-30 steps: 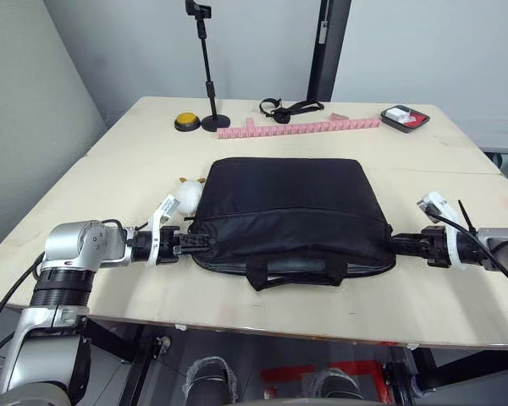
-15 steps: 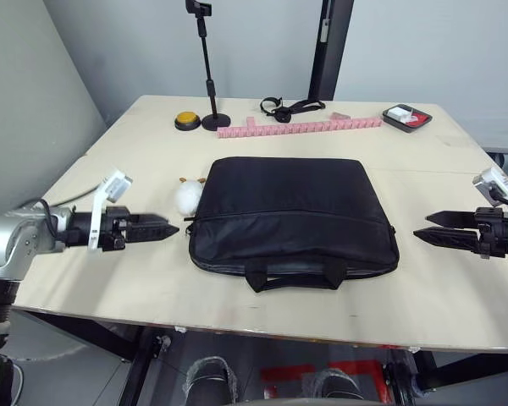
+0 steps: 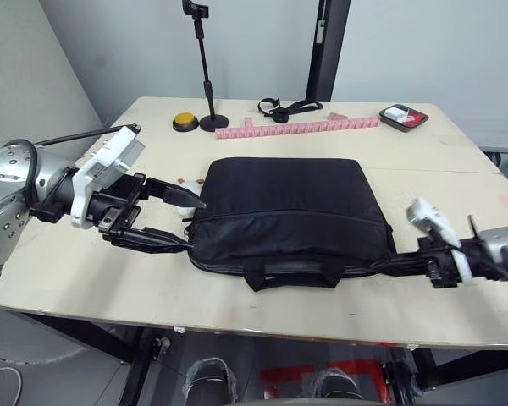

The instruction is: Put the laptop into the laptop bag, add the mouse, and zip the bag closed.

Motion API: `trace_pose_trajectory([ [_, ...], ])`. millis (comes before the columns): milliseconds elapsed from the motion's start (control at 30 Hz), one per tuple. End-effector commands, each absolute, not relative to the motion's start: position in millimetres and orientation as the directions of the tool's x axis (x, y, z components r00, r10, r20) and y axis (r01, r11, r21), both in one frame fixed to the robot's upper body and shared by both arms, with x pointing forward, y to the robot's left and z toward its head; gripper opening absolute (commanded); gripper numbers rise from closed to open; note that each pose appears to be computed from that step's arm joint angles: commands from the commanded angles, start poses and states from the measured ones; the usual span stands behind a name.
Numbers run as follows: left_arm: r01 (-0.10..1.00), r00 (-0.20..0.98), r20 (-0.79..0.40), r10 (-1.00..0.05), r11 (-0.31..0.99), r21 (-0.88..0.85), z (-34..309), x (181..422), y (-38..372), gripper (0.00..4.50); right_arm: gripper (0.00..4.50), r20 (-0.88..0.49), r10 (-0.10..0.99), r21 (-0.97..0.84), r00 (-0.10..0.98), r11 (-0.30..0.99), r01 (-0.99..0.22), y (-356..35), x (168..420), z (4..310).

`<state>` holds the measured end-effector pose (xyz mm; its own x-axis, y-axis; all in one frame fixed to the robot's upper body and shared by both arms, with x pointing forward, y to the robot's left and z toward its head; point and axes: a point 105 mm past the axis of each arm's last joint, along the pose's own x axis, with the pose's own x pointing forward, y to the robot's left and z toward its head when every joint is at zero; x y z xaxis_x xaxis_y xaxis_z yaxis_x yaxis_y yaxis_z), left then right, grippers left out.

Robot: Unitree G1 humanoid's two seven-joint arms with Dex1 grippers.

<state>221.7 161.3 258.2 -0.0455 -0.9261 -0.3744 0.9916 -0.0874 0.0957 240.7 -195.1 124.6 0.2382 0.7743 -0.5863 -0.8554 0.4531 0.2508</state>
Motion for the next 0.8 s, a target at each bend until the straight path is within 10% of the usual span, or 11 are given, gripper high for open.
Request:
trace_pose_trajectory([
  [33, 0.987, -0.056, -0.385, -0.921, -0.109, 0.117, 255, 225, 158, 3.48, 0.05, -0.607, 0.734, 0.142, 0.304, 0.477, -0.867, -189, 259, 118],
  [800, 0.990, -0.047, -0.367, -0.929, -0.093, 0.109, 249, 230, 171, 3.48, 0.05, -0.473, 0.852, 0.154, 0.225, 0.331, -0.931, -122, 253, 125],
])
